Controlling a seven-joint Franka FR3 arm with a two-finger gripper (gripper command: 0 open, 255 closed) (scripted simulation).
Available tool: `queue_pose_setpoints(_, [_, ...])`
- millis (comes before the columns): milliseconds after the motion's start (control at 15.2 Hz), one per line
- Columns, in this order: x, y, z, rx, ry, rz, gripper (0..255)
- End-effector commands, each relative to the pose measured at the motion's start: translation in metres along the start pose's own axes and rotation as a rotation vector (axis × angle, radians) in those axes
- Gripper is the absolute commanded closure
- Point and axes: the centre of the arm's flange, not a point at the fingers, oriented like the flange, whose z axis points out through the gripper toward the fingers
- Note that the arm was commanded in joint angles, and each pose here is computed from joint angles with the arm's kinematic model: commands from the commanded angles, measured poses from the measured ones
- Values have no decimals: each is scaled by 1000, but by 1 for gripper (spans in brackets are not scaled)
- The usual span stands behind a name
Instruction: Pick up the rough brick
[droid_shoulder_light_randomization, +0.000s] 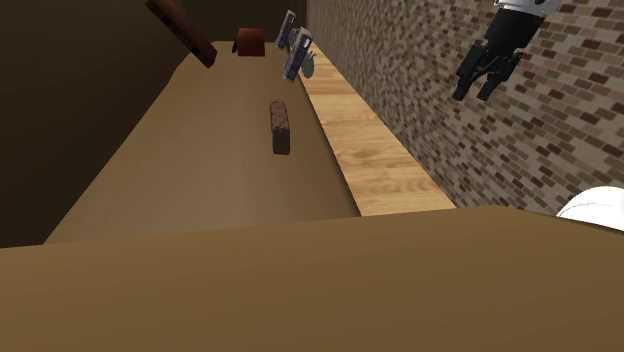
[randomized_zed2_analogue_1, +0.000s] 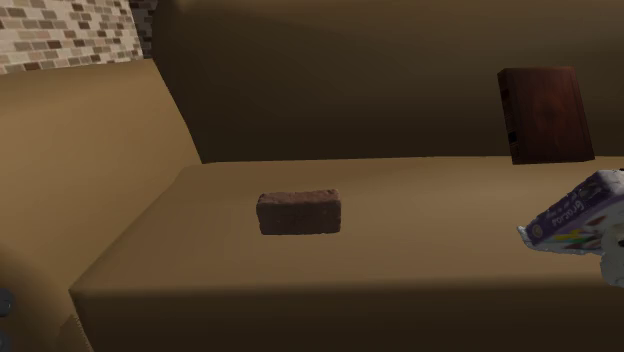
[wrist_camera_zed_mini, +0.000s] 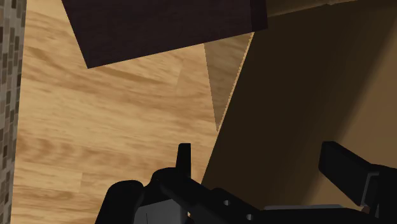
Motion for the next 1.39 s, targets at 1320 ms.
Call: queue_pose_setpoints(1320, [153, -215, 75, -80, -6, 108, 0])
